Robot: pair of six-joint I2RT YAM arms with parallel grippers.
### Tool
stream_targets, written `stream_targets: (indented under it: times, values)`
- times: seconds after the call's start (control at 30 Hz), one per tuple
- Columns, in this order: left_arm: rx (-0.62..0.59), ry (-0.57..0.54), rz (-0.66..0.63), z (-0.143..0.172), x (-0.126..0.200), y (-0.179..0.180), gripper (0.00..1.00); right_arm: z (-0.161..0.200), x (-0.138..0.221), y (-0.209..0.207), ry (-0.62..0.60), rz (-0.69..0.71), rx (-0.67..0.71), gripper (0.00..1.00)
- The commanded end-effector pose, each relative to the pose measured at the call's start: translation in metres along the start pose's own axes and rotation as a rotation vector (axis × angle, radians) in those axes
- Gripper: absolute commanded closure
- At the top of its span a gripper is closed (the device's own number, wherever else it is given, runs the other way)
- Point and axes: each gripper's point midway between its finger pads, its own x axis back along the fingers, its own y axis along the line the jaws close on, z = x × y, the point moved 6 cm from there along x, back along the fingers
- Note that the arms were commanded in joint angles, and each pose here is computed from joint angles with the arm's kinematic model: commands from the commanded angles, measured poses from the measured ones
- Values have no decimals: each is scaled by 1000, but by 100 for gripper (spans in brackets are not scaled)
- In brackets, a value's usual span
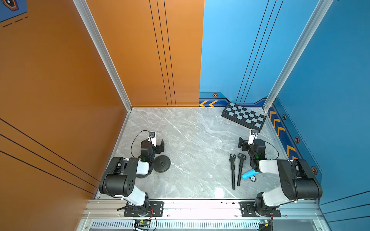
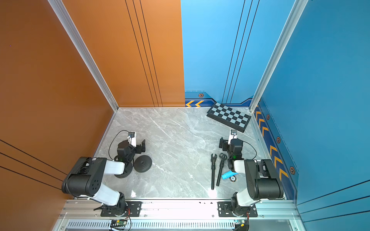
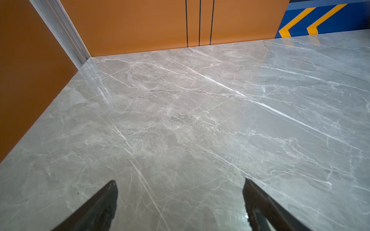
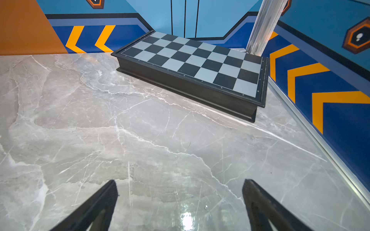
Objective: Assemble a microphone stand
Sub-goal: Move the microphone stand base to the center of the board.
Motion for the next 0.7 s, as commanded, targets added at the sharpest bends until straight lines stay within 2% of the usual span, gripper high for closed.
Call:
stream_targets:
  times: [0.0,0.33,0.57,0.67]
  values:
    - [-2,-19,18,-9,-2,0,2,-3,-2,0,2,15,-14,0]
    - [0,-19,19,-9,-2,1,2,-3,-2,-1,1,16,-14,0]
    - [61,-17,-56,-9,-2,15,2,-3,-2,-2,1,11,-20,0]
    - [42,-29,16,-11,0,8,2,-3,-2,-3,0,-2,-31,0]
